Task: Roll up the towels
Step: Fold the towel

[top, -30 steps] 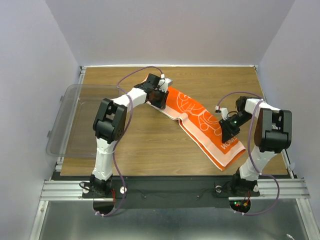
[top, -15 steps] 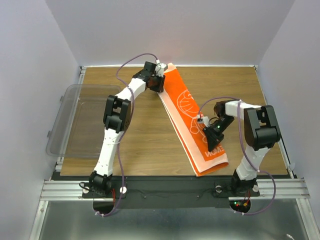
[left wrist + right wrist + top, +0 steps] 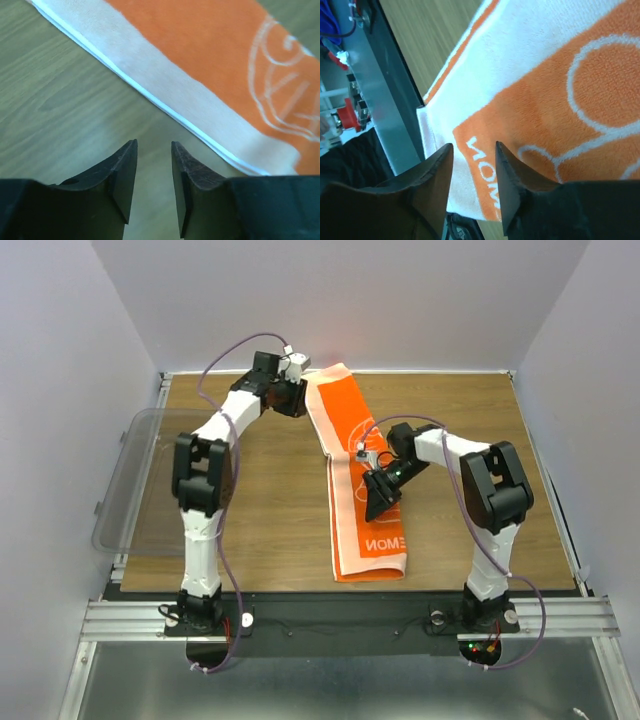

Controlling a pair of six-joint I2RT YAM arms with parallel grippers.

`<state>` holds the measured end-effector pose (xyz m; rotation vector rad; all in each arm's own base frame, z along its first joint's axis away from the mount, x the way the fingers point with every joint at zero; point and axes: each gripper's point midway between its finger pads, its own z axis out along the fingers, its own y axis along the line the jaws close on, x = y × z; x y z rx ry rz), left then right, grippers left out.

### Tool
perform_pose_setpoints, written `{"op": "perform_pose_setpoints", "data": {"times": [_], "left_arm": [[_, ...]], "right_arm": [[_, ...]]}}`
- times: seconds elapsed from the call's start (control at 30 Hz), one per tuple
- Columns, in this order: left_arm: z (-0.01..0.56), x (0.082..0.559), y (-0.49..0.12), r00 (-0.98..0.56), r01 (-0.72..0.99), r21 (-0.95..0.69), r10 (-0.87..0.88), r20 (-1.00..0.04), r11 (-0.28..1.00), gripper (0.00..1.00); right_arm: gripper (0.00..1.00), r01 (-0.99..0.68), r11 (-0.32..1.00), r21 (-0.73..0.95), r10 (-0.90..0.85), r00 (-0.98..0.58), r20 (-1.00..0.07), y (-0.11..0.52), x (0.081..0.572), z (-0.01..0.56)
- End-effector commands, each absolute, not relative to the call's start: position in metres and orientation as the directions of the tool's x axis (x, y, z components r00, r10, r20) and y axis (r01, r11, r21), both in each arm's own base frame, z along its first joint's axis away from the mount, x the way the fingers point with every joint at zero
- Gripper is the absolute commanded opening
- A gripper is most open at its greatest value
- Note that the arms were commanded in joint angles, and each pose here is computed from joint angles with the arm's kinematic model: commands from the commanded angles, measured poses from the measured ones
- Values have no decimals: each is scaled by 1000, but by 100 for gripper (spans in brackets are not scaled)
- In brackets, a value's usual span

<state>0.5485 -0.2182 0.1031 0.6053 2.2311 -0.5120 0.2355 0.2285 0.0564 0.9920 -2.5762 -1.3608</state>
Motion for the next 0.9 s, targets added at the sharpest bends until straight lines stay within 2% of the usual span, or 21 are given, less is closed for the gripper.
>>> {"op": "perform_pose_setpoints", "data": {"times": [0.0, 0.03, 0.07, 0.1, 0.17, 0.2, 0.23, 0.3, 0.33, 0.37, 0.47, 0.57, 0.87], "left_arm": [[245, 481, -222, -327, 713, -45, 276, -904, 700, 50], [248, 466, -219, -291, 733, -1, 312, -904, 680, 53], [278, 443, -214, -215, 740, 60, 320, -922, 670, 57], [253, 416, -221, -233, 769, 60, 366, -901, 636, 61], [250, 380, -229, -157, 811, 137, 438, -885, 568, 63], [239, 336, -248, -113, 853, 169, 490, -864, 494, 64], [232, 316, -254, -70, 871, 205, 525, -848, 446, 64], [210, 257, -277, 31, 913, 264, 594, -804, 311, 64], [200, 256, -269, 15, 906, 272, 616, -787, 326, 64], [181, 226, -285, 51, 924, 284, 655, -753, 255, 64], [153, 177, -311, 103, 956, 264, 701, -706, 126, 64], [122, 142, -328, 158, 962, 271, 743, -651, 32, 64], [85, 111, -373, 201, 962, 271, 754, -625, -32, 63]], "right_arm": [[50, -583, 356, 730, -507, -777, -373, 236, 245, 110], [52, -601, 362, 712, -507, -768, -390, 232, 242, 116], [53, -634, 360, 684, -504, -749, -430, 229, 237, 129], [53, -632, 393, 667, -508, -755, -415, 220, 231, 124], [52, -639, 422, 644, -501, -756, -422, 211, 228, 125], [51, -635, 451, 627, -476, -765, -433, 201, 232, 128], [50, -618, 472, 629, -455, -782, -426, 195, 235, 126], [49, -561, 529, 636, -375, -827, -418, 173, 255, 125], [49, -534, 547, 645, -335, -846, -416, 165, 265, 127], [49, -500, 568, 653, -263, -863, -432, 151, 284, 136], [49, -463, 611, 642, -198, -875, -442, 133, 307, 142], [49, -456, 650, 608, -171, -867, -467, 117, 320, 148], [48, -435, 666, 606, -162, -877, -452, 104, 319, 135]]}}
